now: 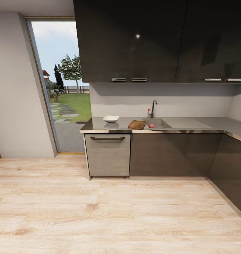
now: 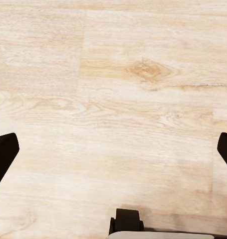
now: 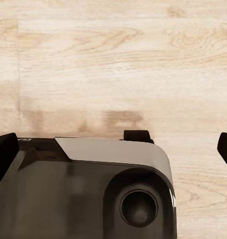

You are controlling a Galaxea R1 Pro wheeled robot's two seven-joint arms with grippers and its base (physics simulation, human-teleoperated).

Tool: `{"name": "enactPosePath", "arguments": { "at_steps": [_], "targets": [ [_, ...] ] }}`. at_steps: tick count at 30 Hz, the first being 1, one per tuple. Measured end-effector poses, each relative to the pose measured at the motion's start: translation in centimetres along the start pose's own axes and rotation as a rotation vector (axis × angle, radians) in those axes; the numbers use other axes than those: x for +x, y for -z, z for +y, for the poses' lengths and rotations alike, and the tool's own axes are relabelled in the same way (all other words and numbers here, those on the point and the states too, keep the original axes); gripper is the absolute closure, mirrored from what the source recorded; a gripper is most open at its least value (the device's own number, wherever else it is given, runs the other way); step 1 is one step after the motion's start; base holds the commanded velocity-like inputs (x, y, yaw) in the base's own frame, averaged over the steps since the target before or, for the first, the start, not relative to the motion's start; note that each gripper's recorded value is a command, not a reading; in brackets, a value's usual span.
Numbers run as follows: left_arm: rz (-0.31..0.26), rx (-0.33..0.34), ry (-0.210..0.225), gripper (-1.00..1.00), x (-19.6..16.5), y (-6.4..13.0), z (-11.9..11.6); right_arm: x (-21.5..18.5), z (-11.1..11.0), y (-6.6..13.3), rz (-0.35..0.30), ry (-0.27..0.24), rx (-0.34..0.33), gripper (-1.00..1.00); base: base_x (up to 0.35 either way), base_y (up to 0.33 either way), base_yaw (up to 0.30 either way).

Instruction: In the kitchen, take the Vidalia onion out of the sink, dice it on the chopping board with the paring knife, put the diced onion into the bowl on the countertop, then place both the paring knife and the chopping board into the sink.

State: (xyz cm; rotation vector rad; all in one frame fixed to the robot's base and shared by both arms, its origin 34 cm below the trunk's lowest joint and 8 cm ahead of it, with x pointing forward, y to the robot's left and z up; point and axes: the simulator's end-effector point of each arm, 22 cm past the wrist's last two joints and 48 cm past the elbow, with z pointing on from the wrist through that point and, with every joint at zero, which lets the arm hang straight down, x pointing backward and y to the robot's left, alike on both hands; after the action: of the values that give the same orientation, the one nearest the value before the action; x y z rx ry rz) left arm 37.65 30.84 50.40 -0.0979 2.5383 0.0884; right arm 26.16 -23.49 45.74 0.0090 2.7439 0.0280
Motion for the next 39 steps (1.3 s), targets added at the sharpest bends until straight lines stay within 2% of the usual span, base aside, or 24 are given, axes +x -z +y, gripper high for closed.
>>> {"name": "enactPosePath", "arguments": {
  "at_steps": [39],
  "targets": [
    [0.014, 0.0, -0.001, -1.0, 0.65, 0.06, 0.03, -0.52, 0.37, -0.06, -0.013, -0.007, -0.003, -1.0, 0.0, 0.0, 0.0]
  ]
}}
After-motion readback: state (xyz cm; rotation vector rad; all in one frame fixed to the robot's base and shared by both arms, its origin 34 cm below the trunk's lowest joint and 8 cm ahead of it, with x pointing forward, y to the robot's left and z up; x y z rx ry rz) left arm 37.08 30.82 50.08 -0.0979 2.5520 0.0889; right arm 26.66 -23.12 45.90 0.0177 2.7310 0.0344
